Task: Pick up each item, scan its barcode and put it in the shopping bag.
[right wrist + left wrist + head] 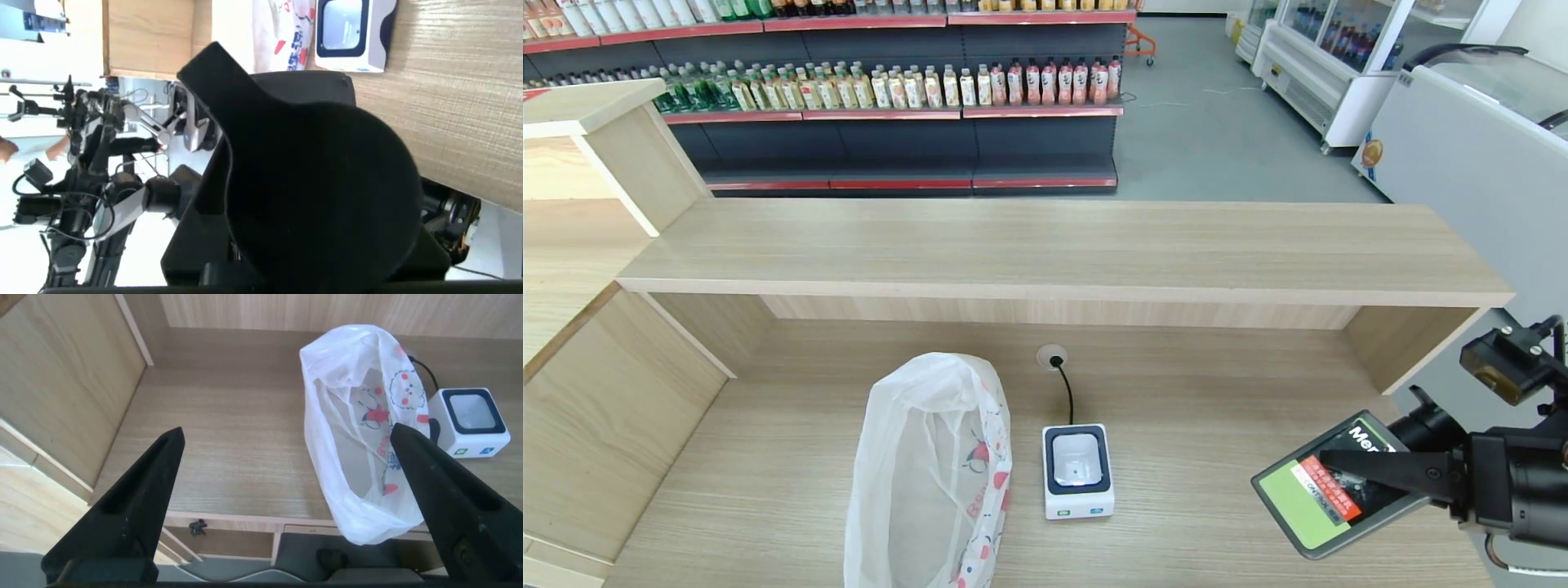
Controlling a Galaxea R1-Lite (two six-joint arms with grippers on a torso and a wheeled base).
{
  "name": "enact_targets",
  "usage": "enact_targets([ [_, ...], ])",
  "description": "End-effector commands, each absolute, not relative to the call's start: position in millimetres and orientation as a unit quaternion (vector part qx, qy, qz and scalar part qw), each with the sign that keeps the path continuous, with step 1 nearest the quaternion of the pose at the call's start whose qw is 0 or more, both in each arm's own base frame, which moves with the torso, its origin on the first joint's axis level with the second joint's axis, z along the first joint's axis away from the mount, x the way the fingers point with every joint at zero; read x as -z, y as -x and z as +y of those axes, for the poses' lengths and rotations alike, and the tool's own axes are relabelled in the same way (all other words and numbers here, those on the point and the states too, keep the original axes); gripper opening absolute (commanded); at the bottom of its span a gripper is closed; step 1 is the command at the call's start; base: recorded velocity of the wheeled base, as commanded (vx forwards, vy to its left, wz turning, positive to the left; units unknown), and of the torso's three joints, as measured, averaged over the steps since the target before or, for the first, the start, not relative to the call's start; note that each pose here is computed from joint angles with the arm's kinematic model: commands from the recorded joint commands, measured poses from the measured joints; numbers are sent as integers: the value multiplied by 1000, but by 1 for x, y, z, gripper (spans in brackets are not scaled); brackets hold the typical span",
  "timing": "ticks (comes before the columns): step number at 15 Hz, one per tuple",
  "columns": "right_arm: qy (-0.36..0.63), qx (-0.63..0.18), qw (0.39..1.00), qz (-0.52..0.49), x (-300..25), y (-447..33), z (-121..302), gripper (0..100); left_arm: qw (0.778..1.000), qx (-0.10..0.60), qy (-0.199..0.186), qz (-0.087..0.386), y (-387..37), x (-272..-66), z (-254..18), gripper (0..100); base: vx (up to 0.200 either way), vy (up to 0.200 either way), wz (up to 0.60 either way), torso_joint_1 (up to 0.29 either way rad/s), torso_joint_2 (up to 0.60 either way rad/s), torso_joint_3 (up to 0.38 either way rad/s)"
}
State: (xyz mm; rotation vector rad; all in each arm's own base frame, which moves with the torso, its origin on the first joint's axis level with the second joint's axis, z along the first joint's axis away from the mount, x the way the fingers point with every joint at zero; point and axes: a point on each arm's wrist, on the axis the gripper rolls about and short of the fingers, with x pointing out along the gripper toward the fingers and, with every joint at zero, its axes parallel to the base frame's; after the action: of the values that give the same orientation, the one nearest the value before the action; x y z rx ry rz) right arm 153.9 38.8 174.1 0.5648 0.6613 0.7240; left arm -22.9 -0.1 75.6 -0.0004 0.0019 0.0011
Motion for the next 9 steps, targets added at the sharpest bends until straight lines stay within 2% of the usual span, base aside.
enact_targets([
  [1, -268, -341, 842, 322, -172, -159, 40, 0, 1000, -1, 0, 1, 23, -76, 0, 100, 0, 200, 0, 2, 7, -2],
  [4, -250, -340, 848, 320, -168, -165, 40, 0, 1000, -1, -1, 1, 23, -76, 0, 100, 0, 200, 0, 1, 1, 2],
  [7, -226, -337, 858, 315, -163, -175, 41, 0, 1000, -1, -1, 1, 23, -76, 0, 100, 0, 0, 0, 0, 0, 0],
  [9, -214, -338, 859, 320, -159, -179, 42, 0, 1000, -1, -1, 1, 23, -76, 0, 100, -200, 0, 0, 0, 5, 0],
])
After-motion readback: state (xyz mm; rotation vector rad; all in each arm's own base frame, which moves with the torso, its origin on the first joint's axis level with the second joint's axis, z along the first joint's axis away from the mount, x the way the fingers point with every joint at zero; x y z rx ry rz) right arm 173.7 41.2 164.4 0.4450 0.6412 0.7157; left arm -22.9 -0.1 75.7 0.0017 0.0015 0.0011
